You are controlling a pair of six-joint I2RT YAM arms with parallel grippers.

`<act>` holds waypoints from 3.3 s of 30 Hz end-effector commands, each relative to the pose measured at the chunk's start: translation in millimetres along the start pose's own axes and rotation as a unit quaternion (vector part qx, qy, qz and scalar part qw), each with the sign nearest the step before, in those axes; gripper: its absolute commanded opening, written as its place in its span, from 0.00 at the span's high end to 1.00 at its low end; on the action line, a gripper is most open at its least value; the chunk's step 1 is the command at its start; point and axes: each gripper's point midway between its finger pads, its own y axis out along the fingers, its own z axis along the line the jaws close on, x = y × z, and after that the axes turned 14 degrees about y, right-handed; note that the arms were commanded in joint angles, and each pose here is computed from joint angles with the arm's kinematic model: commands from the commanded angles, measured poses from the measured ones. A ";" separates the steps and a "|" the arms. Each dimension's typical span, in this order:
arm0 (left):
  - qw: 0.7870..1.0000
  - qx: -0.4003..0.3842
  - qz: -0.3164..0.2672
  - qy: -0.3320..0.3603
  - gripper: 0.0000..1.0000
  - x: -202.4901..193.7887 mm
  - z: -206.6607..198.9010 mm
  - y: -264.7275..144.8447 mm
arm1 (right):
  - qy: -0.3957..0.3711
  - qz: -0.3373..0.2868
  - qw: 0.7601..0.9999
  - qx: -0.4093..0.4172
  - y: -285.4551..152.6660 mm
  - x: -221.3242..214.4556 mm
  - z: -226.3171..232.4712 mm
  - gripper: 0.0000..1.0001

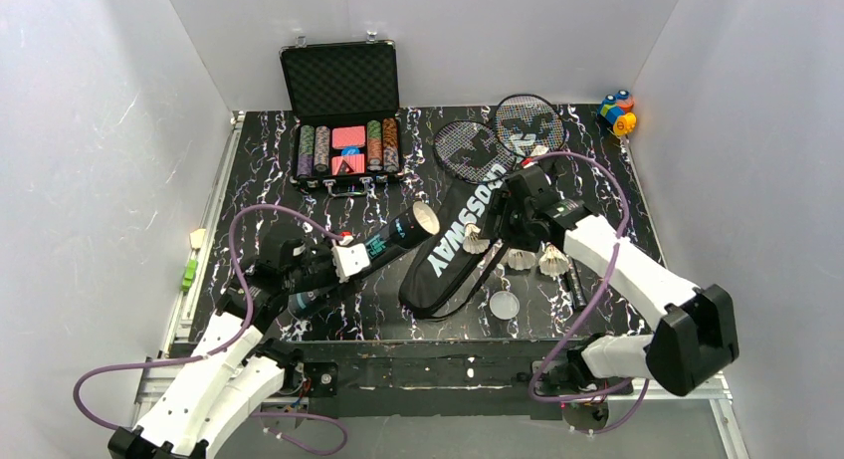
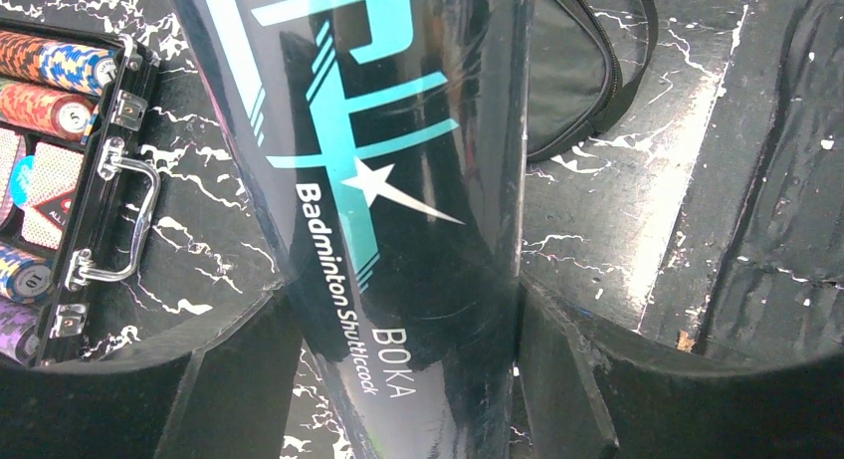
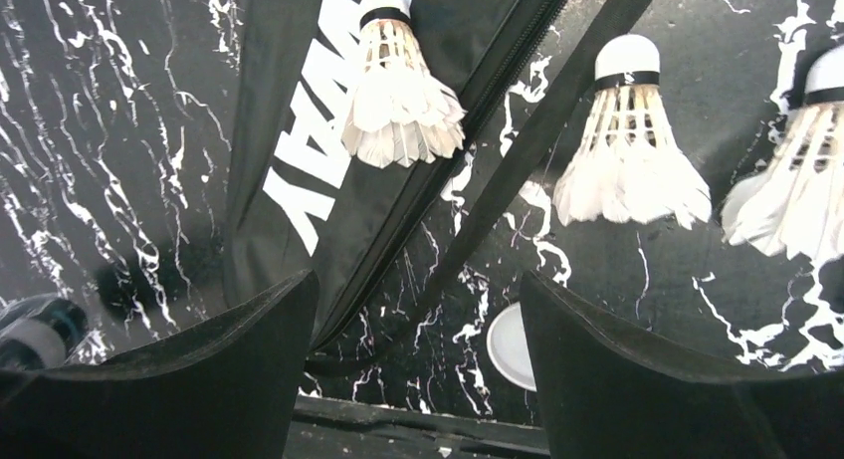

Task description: Pack up the badminton gear

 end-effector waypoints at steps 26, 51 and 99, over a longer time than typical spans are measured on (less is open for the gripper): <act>0.999 0.021 -0.004 0.026 0.83 -0.8 -0.1 -5.8 | 0.251 -0.032 0.967 -0.034 84.6 18.4 23.3 0.50; 0.997 -0.023 0.029 0.068 0.84 -30.9 -20.3 6.3 | 0.020 -0.011 0.993 0.120 -30.8 10.6 74.6 0.99; 0.988 -0.070 -0.030 0.135 0.87 -6.9 -37.5 -4.4 | -0.207 0.153 0.904 0.342 -152.0 -126.2 140.1 0.84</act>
